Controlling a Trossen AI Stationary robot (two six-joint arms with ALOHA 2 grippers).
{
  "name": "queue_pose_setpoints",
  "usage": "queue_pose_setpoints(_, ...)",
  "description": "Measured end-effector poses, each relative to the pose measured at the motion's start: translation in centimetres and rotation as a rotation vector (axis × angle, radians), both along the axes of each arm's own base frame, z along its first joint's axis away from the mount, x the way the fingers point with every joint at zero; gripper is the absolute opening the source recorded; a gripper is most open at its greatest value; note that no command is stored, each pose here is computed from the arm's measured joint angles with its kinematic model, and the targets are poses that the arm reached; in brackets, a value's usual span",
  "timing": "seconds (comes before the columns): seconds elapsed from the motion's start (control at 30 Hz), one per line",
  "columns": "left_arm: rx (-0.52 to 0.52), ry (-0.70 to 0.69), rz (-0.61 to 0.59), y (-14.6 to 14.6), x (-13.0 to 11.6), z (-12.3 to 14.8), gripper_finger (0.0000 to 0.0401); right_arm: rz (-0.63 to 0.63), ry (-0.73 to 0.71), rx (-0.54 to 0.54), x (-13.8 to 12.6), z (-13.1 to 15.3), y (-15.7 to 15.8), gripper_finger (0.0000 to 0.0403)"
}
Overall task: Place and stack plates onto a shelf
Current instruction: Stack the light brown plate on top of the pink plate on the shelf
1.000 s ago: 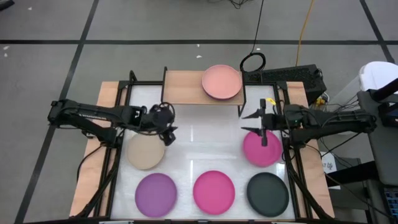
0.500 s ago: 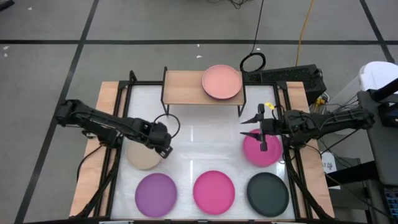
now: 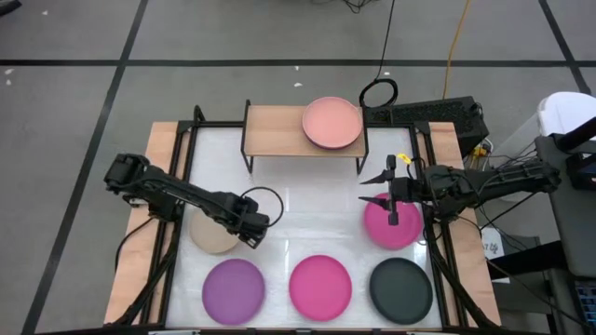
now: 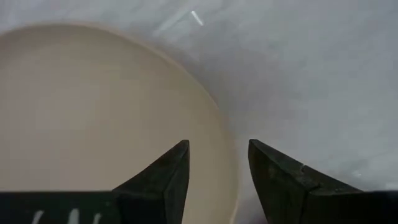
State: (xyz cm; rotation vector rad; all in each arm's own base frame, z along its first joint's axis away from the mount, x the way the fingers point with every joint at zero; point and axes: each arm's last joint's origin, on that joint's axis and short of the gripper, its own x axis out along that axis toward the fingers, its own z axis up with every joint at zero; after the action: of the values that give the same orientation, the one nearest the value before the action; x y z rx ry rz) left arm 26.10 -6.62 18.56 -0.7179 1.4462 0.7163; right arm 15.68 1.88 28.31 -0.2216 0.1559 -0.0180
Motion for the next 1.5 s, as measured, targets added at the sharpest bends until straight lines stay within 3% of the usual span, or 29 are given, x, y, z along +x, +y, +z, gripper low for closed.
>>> queue_pose_setpoints(0.53,0.018,0.101,-0.045,-0.1,1.0,-3.2,0.0163,0.000,0.007,-0.001,0.0,-0.1,0.0,0.0165)
queue_pose_setpoints(0.67,0.017,0.104,-0.082,-0.1,1.0,-3.3,0.0130,0.000,0.007,-0.001,0.0,-0.1,0.0,0.0165)
queue_pose_setpoints(0.93,0.016,0.122,-0.145,-0.1,0.9,-3.0,0.0018,0.000,0.007,0.000,0.0,-0.1,0.0,0.0165)
queue_pose_setpoints(1.1,-0.019,0.059,-0.216,-0.2,1.5,-0.9,0.0009,0.000,0.007,0.000,0.0,-0.1,0.0,0.0165)
queue_pose_setpoints(1.3,-0.046,-0.111,-0.345,-0.7,2.7,4.7,0.0009,0.000,0.006,-0.001,0.0,-0.1,0.0,0.0165)
queue_pose_setpoints(1.5,-0.005,-0.284,-0.486,-1.6,3.6,10.8,0.0009,0.004,0.010,0.000,0.0,-0.1,0.0,0.0165)
